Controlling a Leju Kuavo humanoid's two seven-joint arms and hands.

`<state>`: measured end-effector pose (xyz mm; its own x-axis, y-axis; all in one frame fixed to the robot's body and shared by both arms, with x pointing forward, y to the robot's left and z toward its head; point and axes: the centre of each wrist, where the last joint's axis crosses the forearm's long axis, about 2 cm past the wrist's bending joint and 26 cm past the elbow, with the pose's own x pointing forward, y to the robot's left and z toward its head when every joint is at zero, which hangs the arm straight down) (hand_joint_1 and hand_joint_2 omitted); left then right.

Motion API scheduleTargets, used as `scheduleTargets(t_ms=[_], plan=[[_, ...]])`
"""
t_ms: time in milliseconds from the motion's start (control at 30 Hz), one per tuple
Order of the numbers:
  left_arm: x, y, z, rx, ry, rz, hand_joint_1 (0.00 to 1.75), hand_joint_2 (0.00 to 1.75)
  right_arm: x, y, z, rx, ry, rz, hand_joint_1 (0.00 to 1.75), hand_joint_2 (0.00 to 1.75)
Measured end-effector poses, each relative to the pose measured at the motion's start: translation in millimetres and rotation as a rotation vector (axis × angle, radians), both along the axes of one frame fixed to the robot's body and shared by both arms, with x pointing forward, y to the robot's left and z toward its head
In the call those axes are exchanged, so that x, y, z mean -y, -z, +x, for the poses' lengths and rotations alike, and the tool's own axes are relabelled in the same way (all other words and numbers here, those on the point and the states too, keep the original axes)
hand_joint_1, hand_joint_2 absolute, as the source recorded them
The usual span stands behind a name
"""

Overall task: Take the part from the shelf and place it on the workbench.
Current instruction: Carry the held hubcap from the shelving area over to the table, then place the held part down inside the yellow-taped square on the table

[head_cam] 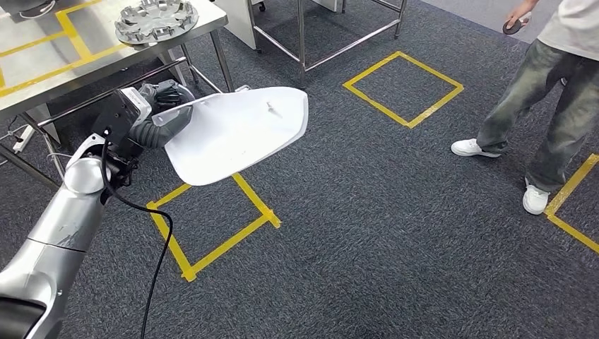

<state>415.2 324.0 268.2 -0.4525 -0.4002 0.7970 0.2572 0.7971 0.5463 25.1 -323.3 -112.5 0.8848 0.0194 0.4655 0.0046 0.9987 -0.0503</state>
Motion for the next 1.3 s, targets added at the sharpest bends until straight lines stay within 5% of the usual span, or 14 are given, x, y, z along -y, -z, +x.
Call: scheduleTargets(t_ms=[400, 767, 1300], plan=[[14.8, -13.2, 9.7, 0.011, 0.025, 0.015, 1.75, 1.75, -5.3, 0.9, -8.0, 0.005, 0.027, 0.026, 0.00, 0.00], [32.6, -3.0, 8.5, -0.020, 0.047, 0.036, 1.75, 1.75, -1.5, 0.9, -10.9, 0.005, 0.034, 0.020, 0.00, 0.00], [28.3, -8.8, 11.1, -0.023, 0.043, 0.054, 1.75, 1.75, -5.9, 1.1, -10.4, 0.005, 0.025, 0.040, 0.00, 0.00]])
